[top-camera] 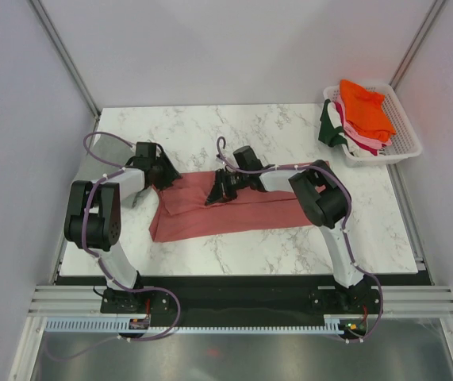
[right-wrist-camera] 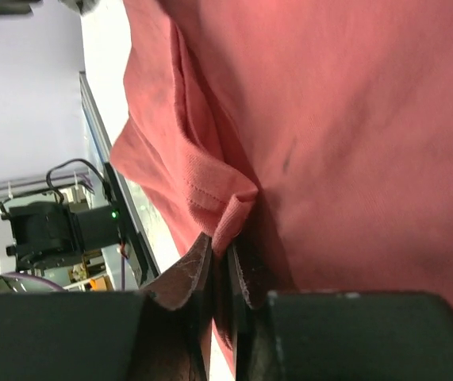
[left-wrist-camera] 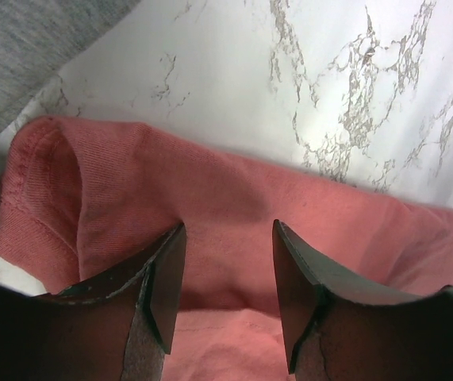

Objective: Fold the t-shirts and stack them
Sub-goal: Fold the tshirt

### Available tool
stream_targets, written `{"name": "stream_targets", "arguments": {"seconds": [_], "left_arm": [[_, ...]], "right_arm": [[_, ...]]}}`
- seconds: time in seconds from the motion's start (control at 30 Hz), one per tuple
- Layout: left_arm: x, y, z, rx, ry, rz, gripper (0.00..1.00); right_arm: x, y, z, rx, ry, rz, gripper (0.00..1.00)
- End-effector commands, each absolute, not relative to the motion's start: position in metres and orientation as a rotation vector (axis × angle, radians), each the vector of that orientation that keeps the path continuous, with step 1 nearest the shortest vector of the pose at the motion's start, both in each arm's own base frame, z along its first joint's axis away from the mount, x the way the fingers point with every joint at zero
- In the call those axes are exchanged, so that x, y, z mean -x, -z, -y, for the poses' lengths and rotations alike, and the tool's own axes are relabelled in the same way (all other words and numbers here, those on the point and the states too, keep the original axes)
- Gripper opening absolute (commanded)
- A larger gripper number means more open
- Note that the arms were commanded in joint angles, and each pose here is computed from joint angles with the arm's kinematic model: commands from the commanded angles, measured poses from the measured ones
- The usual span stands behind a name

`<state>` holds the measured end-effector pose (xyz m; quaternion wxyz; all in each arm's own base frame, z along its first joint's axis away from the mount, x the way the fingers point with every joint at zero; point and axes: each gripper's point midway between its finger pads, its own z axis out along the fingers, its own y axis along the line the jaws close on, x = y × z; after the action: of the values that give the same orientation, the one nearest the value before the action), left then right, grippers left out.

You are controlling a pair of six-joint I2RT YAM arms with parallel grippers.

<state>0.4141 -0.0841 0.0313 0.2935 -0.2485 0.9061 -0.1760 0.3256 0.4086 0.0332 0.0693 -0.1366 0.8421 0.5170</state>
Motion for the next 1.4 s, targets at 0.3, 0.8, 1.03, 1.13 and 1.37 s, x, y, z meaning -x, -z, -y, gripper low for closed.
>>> {"name": "stream_targets", "arguments": {"seconds": [0.3,0.8,1.03,1.13,1.37], "left_arm": [[-0.415,-0.028,0.076,0.635,0.409,-2.427,0.55],[-0.413,-0.033,0.077,0.632,0.414,-2.418,0.55],[-0.413,-0.035,0.077,0.631,0.42,-2.414,0.55],[-0.413,-0.035,0.077,0.631,0.421,-2.416,0.55],[-0.414,-0.035,0.076,0.636,0.417,-2.414,0.55]], "right_arm": [[-0.251,-0.051,-0.364,0.531,-1.602,-2.512,0.43],[-0.251,-0.114,-0.348,0.578,-1.507,-2.375,0.6],[-0.295,-0.128,-0.381,0.535,-1.546,-2.315,0.75],[-0.318,-0.134,-0.401,0.523,-1.576,-2.276,0.78],[-0.354,-0.103,-0.433,0.477,-1.592,-2.312,0.8]]}}
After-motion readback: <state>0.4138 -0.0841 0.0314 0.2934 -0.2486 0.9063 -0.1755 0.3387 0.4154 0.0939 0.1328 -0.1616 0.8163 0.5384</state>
